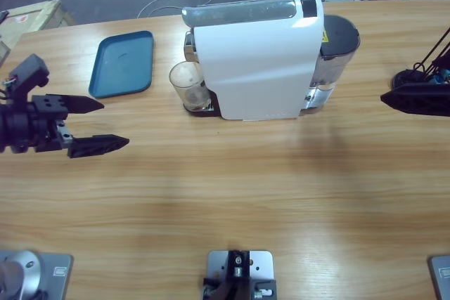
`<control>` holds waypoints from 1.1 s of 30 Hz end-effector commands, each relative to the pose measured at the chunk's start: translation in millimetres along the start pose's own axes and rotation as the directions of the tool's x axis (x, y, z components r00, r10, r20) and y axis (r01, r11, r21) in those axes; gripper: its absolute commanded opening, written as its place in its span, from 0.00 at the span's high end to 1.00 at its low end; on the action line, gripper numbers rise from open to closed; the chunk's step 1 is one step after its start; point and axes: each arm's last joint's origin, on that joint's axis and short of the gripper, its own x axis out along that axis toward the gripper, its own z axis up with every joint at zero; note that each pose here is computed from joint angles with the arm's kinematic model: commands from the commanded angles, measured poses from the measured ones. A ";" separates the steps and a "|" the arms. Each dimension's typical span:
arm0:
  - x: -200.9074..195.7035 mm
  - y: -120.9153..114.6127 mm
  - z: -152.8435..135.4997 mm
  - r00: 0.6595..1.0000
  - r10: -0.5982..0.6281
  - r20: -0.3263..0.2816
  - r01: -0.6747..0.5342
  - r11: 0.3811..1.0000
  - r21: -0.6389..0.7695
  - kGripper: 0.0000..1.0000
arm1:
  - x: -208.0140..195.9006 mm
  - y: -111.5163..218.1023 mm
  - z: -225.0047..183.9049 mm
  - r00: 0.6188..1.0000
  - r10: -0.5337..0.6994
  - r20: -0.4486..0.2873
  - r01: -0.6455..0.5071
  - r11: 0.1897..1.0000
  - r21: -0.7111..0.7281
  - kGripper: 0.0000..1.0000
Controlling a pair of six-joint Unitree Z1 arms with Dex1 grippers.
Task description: Pour coffee
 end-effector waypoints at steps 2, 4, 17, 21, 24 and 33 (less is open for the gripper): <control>-2.6 -3.8 -5.8 1.000 -0.002 0.006 0.002 1.000 0.006 0.00 | 1.1 2.2 -7.5 1.000 0.008 -0.015 -0.009 0.999 -0.031 0.00; -2.2 -4.0 -6.5 1.000 -0.004 0.004 0.004 1.000 0.006 0.00 | 2.4 2.9 -8.1 1.000 0.010 -0.021 -0.011 0.999 -0.034 0.00; -13.3 -5.7 -5.5 0.999 0.018 0.049 -0.019 1.000 0.024 0.00 | 6.2 6.2 -11.0 0.999 0.017 -0.038 -0.019 0.999 -0.048 0.00; -12.4 -6.3 -8.1 0.999 0.015 0.042 -0.017 1.000 0.027 0.00 | 7.1 7.0 -12.5 0.999 0.019 -0.043 -0.021 0.998 -0.051 0.00; -11.6 -6.3 -8.2 0.999 0.010 0.040 -0.011 1.000 0.024 0.00 | 6.7 7.3 -12.4 0.999 0.020 -0.040 -0.022 0.998 -0.051 0.00; -11.6 -6.5 -8.1 0.999 0.007 0.041 -0.008 1.000 0.025 0.00 | 7.0 7.8 -12.7 0.999 0.022 -0.041 -0.025 0.998 -0.050 0.00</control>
